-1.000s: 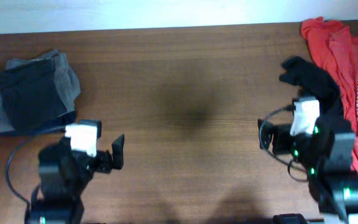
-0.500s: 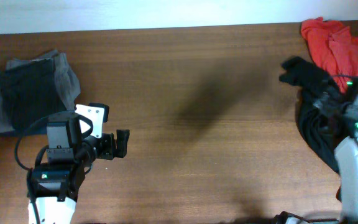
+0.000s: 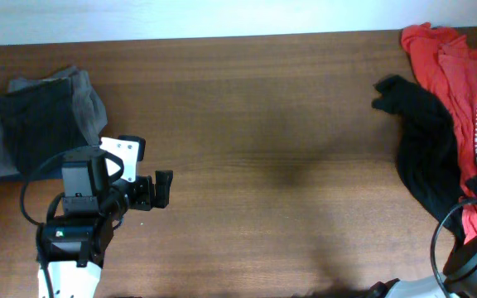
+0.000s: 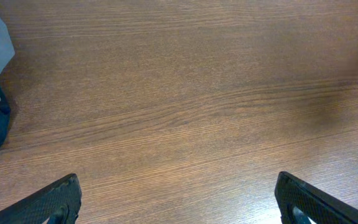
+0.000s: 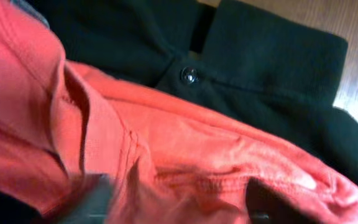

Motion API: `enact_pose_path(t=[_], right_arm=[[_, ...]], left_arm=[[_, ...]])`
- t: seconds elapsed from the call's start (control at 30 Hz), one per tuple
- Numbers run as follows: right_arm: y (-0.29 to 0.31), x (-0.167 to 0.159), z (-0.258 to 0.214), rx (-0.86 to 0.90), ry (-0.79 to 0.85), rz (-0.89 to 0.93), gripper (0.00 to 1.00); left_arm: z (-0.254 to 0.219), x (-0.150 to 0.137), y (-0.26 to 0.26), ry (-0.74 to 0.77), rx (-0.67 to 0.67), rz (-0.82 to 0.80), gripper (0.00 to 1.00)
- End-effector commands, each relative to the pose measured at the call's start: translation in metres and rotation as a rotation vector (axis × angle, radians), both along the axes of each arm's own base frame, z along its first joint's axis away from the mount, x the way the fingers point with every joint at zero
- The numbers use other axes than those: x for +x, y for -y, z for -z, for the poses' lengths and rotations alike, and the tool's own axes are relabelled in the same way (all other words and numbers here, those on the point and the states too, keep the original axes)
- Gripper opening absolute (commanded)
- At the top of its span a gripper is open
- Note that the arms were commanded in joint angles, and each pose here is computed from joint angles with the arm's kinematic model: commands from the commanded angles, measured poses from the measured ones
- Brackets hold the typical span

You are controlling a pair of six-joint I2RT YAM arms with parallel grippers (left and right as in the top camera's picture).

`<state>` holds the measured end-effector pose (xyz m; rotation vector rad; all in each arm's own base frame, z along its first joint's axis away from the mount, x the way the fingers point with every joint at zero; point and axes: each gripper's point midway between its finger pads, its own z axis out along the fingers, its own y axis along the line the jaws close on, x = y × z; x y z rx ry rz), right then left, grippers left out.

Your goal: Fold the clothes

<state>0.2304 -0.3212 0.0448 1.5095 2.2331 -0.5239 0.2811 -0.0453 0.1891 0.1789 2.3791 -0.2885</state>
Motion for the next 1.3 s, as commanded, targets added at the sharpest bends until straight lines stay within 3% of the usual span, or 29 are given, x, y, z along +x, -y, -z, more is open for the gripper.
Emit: enact_pose_path(t=[0.0, 0.03, 0.1, 0.13, 0.33, 0.43, 0.6, 0.73, 0.9, 1.07, 1.27], right_arm=[[0.002, 0.009, -0.002, 0.004, 0.043, -0.006, 0.40], [0.003, 0.009, -0.002, 0.004, 0.043, -0.006, 0.33], [0.003, 0.009, -0.002, 0.004, 0.044, -0.006, 0.09], [0.003, 0.009, -0.002, 0.004, 0.044, -0.006, 0.04], [0.000, 0.012, -0.001, 0.018, 0.058, -0.017, 0.04], [-0.007, 0.029, -0.010, 0.055, 0.143, -0.068, 0.04], [-0.036, 0.092, -0.093, 0.125, 0.461, -0.293, 0.04], [-0.111, 0.138, -0.179, 0.214, 0.650, -0.577, 0.04], [-0.235, 0.145, -0.221, 0.289, 0.586, -0.905, 0.04], [-0.395, 0.124, -0.205, 0.471, 0.431, -1.285, 0.04], [-0.510, 0.093, -0.160, 0.531, 0.215, -1.573, 0.04]], left_arm=[[-0.011, 0.004, 0.003, 0.028, -0.015, 0.008, 0.99], [-0.011, 0.004, 0.003, 0.027, -0.015, 0.008, 0.99], [-0.011, 0.004, 0.003, 0.028, -0.015, 0.008, 0.99], [-0.011, 0.004, 0.003, 0.028, -0.015, 0.008, 0.99], [-0.011, 0.004, 0.003, 0.028, -0.013, 0.007, 0.99], [-0.011, 0.004, 0.003, 0.028, -0.012, 0.007, 0.99], [-0.011, 0.004, 0.003, 0.028, -0.013, 0.007, 0.99], [-0.011, 0.004, 0.003, 0.027, -0.013, 0.007, 0.99], [-0.011, 0.004, 0.003, 0.027, -0.013, 0.007, 0.99], [-0.010, 0.003, 0.003, 0.026, -0.013, 0.007, 0.99], [-0.010, 0.003, 0.003, 0.022, -0.013, 0.007, 0.99]])
